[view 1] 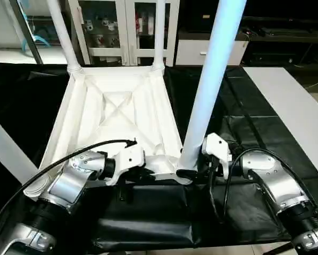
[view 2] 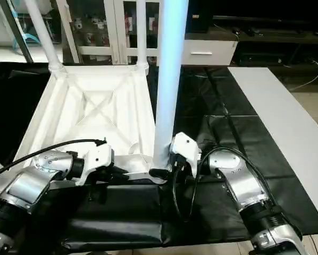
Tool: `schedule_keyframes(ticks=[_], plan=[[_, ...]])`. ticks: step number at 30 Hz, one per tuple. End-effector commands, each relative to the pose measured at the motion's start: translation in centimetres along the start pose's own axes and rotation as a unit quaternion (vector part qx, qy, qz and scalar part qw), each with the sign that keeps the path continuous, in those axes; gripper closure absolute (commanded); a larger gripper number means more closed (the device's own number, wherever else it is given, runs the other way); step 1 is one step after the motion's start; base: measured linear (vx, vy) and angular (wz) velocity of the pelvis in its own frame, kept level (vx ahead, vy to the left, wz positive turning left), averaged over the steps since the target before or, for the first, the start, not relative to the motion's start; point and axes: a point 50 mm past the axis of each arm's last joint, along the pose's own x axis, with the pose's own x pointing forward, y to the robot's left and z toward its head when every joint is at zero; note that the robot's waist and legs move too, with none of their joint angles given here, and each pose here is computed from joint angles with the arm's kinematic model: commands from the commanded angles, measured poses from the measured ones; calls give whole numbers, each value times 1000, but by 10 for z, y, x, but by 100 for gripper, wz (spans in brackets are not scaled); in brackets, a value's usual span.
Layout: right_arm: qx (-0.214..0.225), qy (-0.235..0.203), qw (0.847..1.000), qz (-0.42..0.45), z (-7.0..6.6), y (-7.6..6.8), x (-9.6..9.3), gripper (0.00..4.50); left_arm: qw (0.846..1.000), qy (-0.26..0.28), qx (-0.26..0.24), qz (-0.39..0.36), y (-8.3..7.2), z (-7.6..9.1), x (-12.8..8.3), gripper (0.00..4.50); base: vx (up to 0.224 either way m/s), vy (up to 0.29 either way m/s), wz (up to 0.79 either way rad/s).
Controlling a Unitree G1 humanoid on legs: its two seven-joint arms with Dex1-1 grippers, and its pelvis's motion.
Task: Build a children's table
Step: Rotate leg to tighten
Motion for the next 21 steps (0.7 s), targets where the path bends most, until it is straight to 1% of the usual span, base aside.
schedule_keyframes(ticks=[1, 2, 3, 4, 5, 9, 12, 13, 19, 21], plan=[[10, 26, 1000, -10, -8, -4, -5, 158, 999, -18, 26, -43, -4, 10, 7, 450, 0, 0, 0], [10, 26, 1000, -10, -8, -4, -5, 158, 999, -18, 26, -43, -4, 10, 7, 450, 0, 0, 0], [10, 28, 1000, -7, -9, -3, -5, 171, 999, -17, 25, -44, -4, 9, 7, 450, 0, 0, 0], [11, 28, 1000, -5, -10, -3, -5, 171, 999, -16, 25, -44, -4, 9, 7, 450, 0, 0, 0], [11, 28, 1000, -4, -10, -3, -4, 187, 999, -16, 24, -45, -4, 9, 7, 450, 0, 0, 0], [14, 30, 999, -3, -12, -2, -4, 197, 999, -15, 22, -43, -3, 9, 7, 450, 0, 0, 0], [25, 33, 999, -19, -16, -2, -4, 199, 999, -16, 17, -39, -3, 8, 7, 450, 0, 0, 0], [42, 33, 997, -52, -20, -6, -4, 199, 999, -13, 14, -37, -4, 6, 7, 450, 0, 0, 0], [72, 22, 991, -108, -24, -11, -3, 200, 999, -5, 10, -34, -3, 3, 9, 450, 0, 0, 0], [98, 10, 980, -171, -25, -15, 2, 200, 1000, 2, 14, -10, 6, 5, 13, 450, 0, 0, 0]])
